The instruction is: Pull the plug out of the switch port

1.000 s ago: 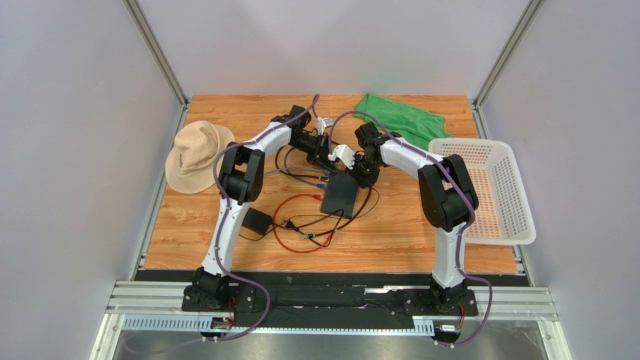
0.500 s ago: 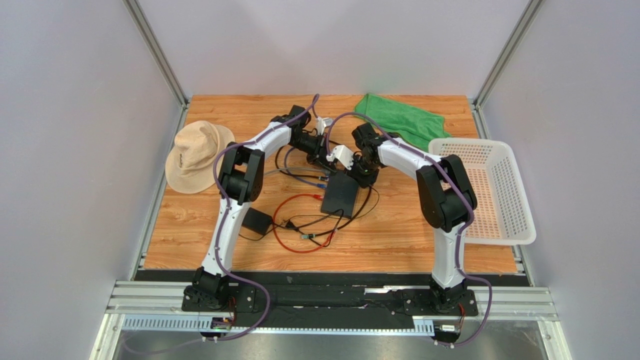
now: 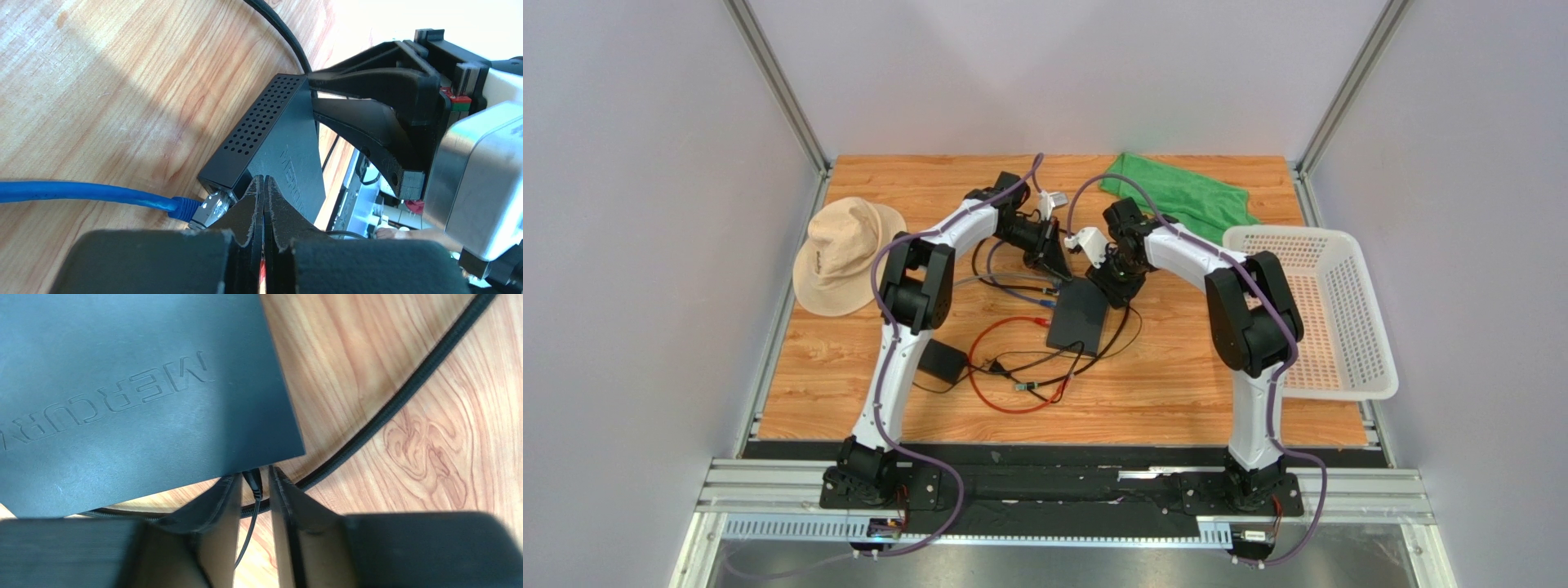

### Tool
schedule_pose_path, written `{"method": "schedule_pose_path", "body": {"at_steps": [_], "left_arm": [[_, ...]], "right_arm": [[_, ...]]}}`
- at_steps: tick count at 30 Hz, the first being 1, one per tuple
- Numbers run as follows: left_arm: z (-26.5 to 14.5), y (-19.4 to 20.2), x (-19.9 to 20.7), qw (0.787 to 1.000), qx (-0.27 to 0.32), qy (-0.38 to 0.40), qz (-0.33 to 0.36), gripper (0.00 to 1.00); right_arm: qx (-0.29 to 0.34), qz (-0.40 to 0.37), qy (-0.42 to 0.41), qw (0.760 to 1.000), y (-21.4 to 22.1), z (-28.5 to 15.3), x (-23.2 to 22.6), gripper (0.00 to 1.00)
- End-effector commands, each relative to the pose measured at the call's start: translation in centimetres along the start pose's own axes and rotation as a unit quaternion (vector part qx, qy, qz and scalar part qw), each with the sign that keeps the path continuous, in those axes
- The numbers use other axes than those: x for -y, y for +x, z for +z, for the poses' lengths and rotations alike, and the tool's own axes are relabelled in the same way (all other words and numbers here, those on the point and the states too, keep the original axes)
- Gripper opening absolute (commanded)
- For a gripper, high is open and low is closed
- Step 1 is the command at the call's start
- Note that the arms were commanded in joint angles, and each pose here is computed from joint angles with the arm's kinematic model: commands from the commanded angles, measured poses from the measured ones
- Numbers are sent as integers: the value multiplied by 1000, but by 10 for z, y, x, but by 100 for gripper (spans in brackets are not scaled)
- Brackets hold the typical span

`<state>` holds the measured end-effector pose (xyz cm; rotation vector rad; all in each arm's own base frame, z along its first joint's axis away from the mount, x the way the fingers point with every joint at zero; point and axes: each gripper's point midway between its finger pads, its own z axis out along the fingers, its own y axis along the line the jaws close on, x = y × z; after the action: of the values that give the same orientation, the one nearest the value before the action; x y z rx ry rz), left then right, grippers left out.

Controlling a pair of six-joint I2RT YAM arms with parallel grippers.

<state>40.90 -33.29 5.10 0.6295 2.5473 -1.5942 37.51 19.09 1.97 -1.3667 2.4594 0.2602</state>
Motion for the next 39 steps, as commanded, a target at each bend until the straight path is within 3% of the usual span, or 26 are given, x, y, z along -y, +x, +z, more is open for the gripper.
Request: {"method": "schedule_pose_path", "body": {"at_steps": [1, 3, 4, 7, 11, 17, 21, 24, 33, 39], "left_arm": [[1, -6, -10, 1000, 8, -11, 10, 0], [1, -6, -9, 1000, 8, -10, 11, 0], [1, -6, -10, 1000, 8, -11, 9, 0], [1, -6, -10, 1000, 8, -11, 9, 0], [0, -7, -10, 1000, 10, -10, 10, 0], [0, -6, -11, 1000, 8, -14, 10, 0], [-2, -7, -13, 1000, 10, -23, 11, 0], [-7, -11, -13, 999, 15, -27, 14, 0], [-63, -44, 48, 995, 75, 7, 60, 0], [-98, -43, 68, 991, 94, -21, 95, 0]], "right_arm": [[-23, 33, -17, 999, 16, 26, -10, 33], [-21, 29, -21, 999, 15, 25, -11, 26], [-20, 25, -29, 999, 15, 25, -14, 11], [-28, 3, -31, 999, 20, 23, -15, 0], [-49, -41, -22, 998, 32, 18, -9, 0], [-135, -107, 14, 985, 60, -8, 13, 0], [-137, -106, 50, 984, 69, -37, 27, 0], [-138, -92, 66, 984, 77, -53, 31, 0], [-207, 20, 182, 961, 107, -64, 81, 0], [-109, 86, 238, 961, 55, -81, 114, 0]]}}
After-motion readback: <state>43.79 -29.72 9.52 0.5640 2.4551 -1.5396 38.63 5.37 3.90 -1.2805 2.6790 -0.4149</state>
